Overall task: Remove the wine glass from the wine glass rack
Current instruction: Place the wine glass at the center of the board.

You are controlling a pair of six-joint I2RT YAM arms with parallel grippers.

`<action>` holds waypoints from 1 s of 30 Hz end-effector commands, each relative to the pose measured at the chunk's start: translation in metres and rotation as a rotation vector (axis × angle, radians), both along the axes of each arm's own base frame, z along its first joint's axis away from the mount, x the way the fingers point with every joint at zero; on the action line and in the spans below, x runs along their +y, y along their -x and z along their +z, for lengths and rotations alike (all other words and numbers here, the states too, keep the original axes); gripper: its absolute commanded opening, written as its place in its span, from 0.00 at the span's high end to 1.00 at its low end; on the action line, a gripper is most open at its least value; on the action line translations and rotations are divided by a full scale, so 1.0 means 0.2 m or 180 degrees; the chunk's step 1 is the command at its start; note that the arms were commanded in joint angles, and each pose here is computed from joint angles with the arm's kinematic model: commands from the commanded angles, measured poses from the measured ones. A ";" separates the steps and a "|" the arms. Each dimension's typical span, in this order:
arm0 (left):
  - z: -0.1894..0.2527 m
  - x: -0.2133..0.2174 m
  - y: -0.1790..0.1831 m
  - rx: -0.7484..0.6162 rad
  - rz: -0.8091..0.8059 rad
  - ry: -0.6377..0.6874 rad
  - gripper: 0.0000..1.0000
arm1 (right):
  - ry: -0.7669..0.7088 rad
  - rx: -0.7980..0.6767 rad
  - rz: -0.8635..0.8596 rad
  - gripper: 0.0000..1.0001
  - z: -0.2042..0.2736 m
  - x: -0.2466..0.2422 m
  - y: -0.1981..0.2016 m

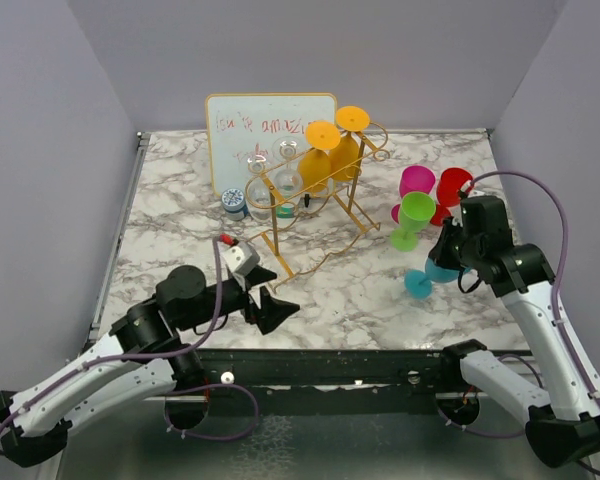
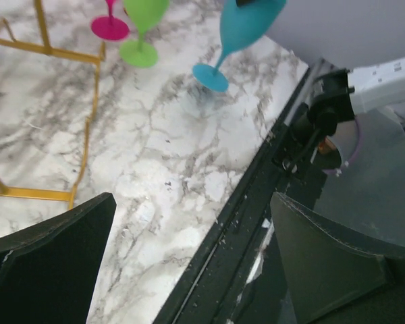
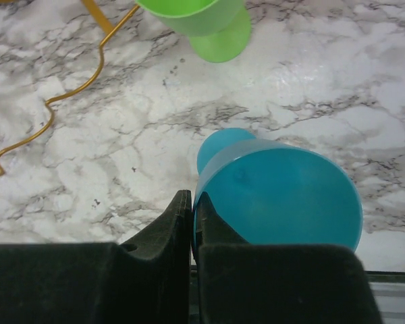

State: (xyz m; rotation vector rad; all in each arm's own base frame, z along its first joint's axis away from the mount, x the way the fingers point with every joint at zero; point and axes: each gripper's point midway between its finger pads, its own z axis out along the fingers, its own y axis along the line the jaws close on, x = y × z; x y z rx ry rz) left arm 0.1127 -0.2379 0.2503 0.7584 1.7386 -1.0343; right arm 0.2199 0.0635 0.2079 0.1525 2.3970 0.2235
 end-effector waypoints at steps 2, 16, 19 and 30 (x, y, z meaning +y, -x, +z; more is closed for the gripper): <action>0.03 0.20 -0.13 -0.0302 0.0762 0.0112 0.01 | 0.0375 -0.0226 -0.0677 1.00 0.03 -0.19 -0.07; -0.04 0.37 -0.15 -0.0362 0.1202 0.0328 0.01 | 0.0636 -0.0424 -0.1091 0.99 0.04 -0.23 -0.44; -0.05 0.36 -0.15 -0.0327 0.1209 0.0302 0.01 | 0.0712 -0.0300 -0.1106 1.00 0.02 -0.22 -0.50; -0.13 0.30 -0.16 -0.0178 0.1108 0.0108 0.01 | 0.0723 -0.0257 -0.1173 0.99 0.01 -0.32 -0.63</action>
